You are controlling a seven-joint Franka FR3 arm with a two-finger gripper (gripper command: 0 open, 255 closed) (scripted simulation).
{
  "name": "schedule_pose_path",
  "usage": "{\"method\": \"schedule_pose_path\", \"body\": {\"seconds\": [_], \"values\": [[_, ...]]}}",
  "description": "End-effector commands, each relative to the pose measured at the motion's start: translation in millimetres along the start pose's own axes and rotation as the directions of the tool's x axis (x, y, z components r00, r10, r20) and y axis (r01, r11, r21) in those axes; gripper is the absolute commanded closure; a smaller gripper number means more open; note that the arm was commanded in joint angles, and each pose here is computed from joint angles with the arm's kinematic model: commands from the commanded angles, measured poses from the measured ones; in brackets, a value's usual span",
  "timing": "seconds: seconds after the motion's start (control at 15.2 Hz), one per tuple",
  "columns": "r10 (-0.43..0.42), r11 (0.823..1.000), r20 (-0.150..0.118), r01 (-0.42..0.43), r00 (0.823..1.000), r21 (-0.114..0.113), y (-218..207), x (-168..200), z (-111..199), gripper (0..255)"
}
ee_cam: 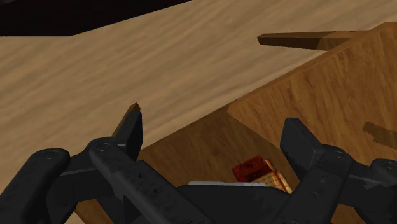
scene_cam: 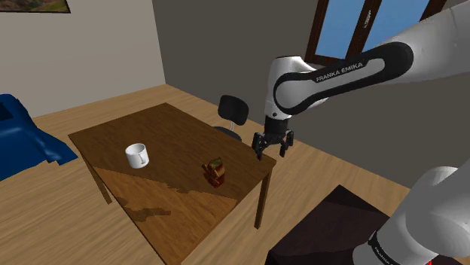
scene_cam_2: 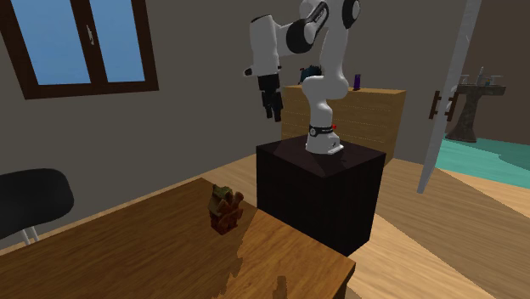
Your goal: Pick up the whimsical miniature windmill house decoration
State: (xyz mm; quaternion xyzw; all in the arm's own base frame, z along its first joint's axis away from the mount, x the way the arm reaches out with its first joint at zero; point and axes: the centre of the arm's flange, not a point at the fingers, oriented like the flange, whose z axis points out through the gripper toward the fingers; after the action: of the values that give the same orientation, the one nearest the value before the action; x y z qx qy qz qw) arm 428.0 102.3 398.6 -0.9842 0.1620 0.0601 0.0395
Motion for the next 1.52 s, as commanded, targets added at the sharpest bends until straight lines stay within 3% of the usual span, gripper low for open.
{"method": "schedule_pose_path", "body": {"seconds": [0.0, 1.45], "values": [[0.015, 1.000, -0.013, -0.015, 1.000, -0.002, -18.8, 13.7, 15.7, 0], [0.155, 0.986, -0.137, -0.161, 0.978, -0.034, -166.1, 180.6, 166.8, 0]]}}
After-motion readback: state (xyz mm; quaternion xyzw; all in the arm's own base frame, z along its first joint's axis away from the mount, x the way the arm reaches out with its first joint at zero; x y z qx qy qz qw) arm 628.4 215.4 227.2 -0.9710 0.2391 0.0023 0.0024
